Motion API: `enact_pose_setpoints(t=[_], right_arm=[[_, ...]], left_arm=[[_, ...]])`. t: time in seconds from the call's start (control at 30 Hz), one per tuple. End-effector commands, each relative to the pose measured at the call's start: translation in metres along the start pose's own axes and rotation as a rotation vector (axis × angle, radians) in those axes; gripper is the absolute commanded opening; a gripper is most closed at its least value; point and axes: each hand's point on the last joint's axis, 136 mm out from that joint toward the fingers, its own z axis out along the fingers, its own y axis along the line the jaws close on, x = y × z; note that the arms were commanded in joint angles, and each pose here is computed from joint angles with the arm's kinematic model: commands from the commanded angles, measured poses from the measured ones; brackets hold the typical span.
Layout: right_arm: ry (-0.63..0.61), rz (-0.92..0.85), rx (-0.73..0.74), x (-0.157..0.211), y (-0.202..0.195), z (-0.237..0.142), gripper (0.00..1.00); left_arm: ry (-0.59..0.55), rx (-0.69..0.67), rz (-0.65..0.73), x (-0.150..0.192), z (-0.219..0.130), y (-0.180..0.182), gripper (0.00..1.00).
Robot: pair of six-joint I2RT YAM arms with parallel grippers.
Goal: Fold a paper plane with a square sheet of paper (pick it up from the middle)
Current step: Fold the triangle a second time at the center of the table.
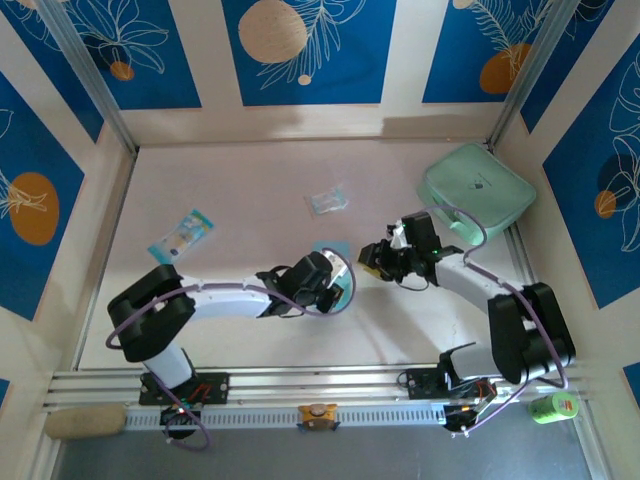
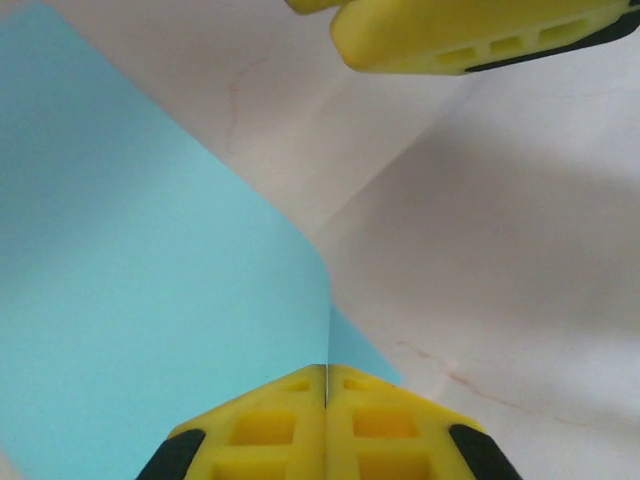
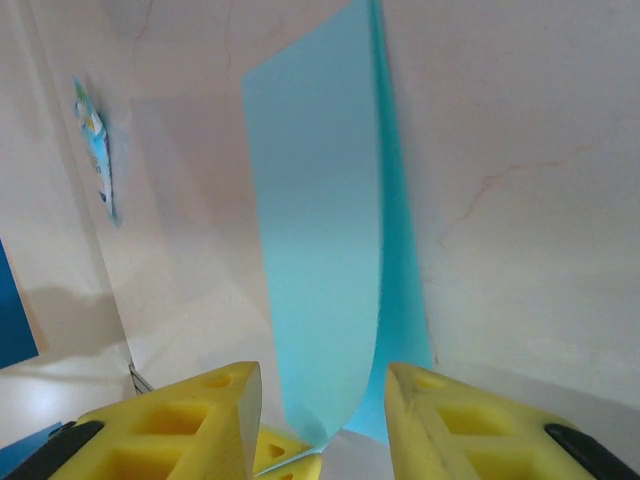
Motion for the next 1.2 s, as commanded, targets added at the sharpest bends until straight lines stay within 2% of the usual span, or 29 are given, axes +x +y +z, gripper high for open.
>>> enact_pose_setpoints(t=[0.0,0.13,0.3,0.5,0.8,1.1,1.17], right_arm=[[0.022,0.021,0.042,0.014,-0.014,-0.005,0.35],[0.014,0.032,0.040,0.022,-0.018,-0.008,0.30],[-0.006,-0.008,0.050,0.038,-0.021,-0.004,0.18],[0.085,0.038,0.019,0.058,-0.022,0.008,0.06],[0.160,0.021,0.008,0.071,-0.016,0.032,0.04],[0.205,0.017,0.042,0.078,-0.026,0.049,0.02],[0.210,0.021,0.094,0.080,-0.038,0.050,0.02]], left_arm=[[0.017,0.153,-0.099,-0.003,0.002,-0.019,0.00],[0.003,0.178,-0.152,-0.006,0.002,-0.016,0.00],[-0.015,0.167,-0.198,-0.008,0.000,-0.007,0.00],[-0.009,0.128,-0.234,0.001,0.002,0.005,0.00],[0.003,0.123,-0.239,0.005,0.005,0.008,0.00],[0.015,0.120,-0.244,0.007,0.005,0.009,0.00],[0.015,0.116,-0.248,0.008,0.005,0.010,0.00]])
